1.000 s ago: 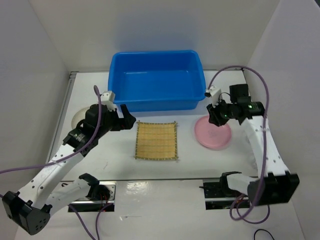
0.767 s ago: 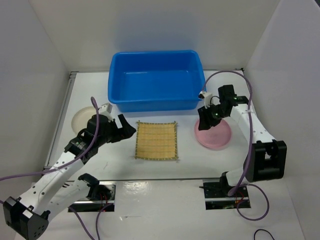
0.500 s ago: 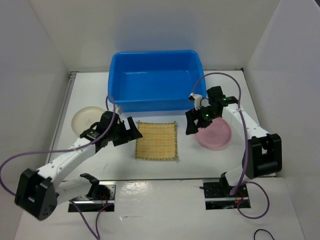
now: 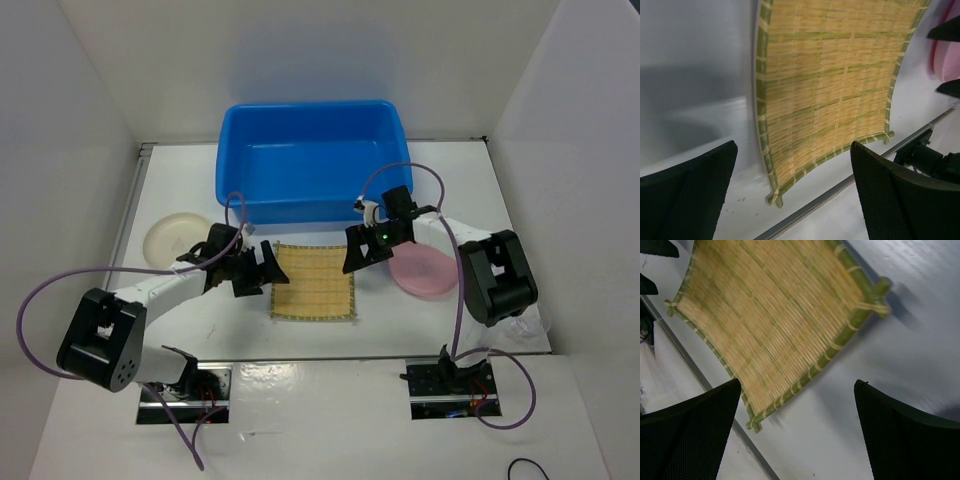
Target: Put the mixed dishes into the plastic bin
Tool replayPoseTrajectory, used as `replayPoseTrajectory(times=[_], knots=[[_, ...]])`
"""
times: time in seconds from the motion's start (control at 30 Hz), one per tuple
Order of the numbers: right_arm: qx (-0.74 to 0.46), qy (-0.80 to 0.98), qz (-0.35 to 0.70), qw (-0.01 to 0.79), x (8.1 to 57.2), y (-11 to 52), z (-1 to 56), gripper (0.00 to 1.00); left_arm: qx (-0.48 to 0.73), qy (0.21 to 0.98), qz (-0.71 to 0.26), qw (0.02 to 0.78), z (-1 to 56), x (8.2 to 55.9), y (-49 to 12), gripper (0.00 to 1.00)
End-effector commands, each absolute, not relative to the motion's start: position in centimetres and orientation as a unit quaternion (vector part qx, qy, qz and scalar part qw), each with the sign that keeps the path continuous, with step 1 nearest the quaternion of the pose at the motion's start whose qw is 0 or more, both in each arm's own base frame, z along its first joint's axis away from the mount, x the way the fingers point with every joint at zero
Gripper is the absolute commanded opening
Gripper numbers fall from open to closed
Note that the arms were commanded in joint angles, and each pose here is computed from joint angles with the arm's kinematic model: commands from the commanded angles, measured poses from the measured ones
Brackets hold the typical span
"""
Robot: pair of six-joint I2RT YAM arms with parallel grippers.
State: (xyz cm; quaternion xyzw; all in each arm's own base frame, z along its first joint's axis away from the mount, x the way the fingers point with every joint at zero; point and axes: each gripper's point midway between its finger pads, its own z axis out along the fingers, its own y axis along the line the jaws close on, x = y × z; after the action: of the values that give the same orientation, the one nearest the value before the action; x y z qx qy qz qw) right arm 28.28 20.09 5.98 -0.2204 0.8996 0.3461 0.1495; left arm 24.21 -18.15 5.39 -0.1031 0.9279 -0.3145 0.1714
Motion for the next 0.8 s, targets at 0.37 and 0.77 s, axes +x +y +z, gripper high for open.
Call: replayPoseTrajectory(times=[0.37, 0.77], knots=[[-0.217, 0.906, 0.325, 0.165, 29.0, 22.5, 1.8, 0.98, -0.061, 0.896, -0.411, 0.155, 2.8, 24.7, -21.1, 0.91], [-0.253, 0.87, 0.405, 0.12, 26.1, 24.0, 3.3, 0.89, -0.027, 0.871, -0.46, 0.168, 5.6, 24.5, -23.1, 0.66]])
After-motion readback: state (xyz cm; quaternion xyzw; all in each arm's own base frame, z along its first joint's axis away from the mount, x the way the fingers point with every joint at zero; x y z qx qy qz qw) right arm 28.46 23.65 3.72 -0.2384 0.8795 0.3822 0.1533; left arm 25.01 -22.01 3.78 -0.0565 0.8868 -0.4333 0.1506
